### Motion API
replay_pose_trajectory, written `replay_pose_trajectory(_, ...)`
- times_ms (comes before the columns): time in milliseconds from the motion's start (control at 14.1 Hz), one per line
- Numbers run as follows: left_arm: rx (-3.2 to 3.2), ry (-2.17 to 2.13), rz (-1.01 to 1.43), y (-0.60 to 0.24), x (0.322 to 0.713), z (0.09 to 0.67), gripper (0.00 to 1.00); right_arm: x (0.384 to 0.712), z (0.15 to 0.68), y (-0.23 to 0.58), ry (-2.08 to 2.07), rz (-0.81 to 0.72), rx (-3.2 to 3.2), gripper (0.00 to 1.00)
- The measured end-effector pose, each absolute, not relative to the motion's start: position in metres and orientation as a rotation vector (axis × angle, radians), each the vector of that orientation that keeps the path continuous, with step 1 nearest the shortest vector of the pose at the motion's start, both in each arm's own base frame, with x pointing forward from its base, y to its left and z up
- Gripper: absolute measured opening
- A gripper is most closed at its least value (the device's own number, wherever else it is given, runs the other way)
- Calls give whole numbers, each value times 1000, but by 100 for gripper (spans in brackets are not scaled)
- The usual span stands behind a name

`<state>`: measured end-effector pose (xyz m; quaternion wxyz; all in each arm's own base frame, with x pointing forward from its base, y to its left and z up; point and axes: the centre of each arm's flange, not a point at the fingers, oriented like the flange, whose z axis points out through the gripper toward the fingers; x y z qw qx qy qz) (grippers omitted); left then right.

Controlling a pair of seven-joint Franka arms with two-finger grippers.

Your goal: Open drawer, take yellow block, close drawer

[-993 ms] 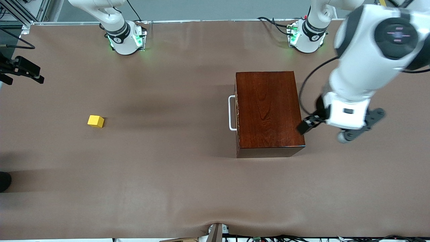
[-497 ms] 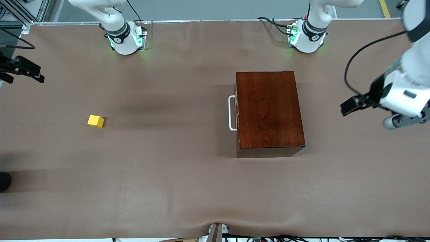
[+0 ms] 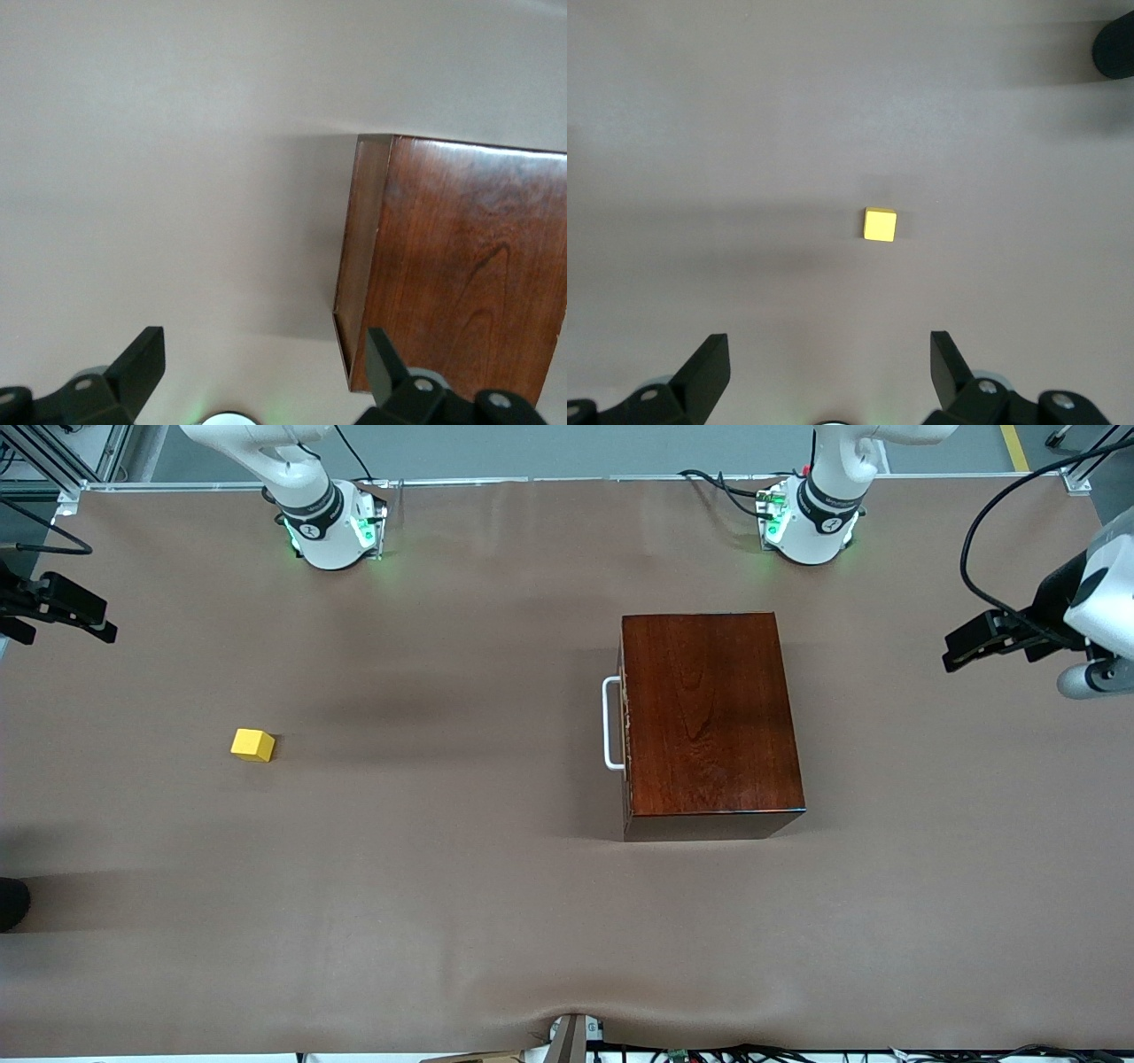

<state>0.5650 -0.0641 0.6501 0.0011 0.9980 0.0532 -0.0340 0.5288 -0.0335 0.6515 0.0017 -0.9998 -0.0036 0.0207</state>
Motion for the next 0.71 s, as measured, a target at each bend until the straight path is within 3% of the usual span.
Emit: replay_pose_trajectory(709,3111,-19,-29,-31,545,657,100,528,651,-34,-10,70,-3137,100)
